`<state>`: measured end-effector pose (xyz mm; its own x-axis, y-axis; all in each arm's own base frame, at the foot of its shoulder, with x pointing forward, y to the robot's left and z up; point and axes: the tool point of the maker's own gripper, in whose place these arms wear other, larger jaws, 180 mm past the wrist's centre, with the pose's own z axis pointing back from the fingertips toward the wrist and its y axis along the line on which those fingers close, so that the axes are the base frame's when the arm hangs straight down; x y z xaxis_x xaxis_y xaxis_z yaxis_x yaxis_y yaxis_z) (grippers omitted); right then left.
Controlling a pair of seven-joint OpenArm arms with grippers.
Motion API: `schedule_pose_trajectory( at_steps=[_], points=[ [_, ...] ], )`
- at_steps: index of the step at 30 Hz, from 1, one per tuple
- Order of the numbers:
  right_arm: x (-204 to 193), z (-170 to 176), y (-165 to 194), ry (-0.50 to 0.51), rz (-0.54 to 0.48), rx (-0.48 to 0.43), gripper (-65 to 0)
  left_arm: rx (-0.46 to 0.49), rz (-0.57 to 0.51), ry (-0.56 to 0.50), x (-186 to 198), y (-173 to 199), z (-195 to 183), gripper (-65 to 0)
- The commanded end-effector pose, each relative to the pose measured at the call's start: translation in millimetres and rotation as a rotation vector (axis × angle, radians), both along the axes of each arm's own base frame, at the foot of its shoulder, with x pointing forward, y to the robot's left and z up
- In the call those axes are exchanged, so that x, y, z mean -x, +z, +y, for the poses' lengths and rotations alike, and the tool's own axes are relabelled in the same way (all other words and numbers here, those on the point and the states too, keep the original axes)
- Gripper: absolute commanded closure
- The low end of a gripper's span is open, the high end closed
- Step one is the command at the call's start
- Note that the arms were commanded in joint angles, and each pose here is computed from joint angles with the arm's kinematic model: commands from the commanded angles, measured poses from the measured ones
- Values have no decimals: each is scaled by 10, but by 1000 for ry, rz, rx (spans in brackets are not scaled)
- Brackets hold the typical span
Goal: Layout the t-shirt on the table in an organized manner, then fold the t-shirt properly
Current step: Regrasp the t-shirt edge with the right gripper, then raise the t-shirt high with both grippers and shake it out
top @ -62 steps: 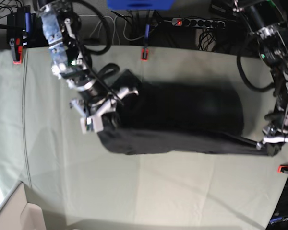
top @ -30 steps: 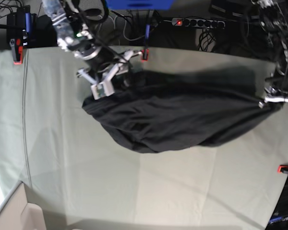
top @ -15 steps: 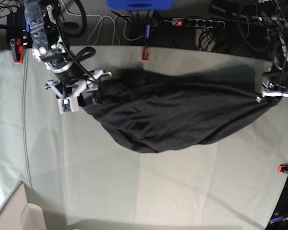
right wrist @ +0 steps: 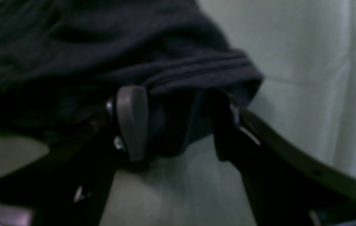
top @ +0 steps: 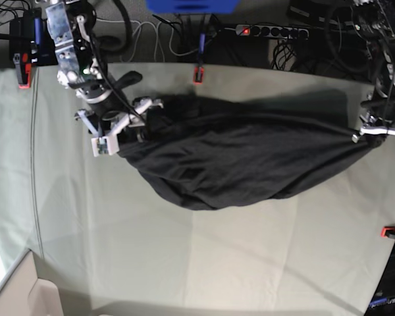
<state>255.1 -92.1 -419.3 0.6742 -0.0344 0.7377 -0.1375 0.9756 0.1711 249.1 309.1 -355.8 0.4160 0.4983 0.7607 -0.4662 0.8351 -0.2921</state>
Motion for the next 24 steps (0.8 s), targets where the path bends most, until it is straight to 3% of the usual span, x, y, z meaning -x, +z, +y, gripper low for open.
schedule_pose_trajectory(
  at_steps=[1,19,22,24],
  points=[
    [-74,54,115,3,-49,-25,-331,-28,-45,-1,-67,142,49,-2],
    [-357,27,185,-2,-89,-17,-321,-27,-44,-1,-63,138,47,-2],
    [-357,27,185,-2,-89,-17,-269,-27,-44,-1,-63,138,47,-2],
    [-363,30,190,-1,-90,-18,-191,-27,-42,-1,-58,134,47,-2]
  ],
)
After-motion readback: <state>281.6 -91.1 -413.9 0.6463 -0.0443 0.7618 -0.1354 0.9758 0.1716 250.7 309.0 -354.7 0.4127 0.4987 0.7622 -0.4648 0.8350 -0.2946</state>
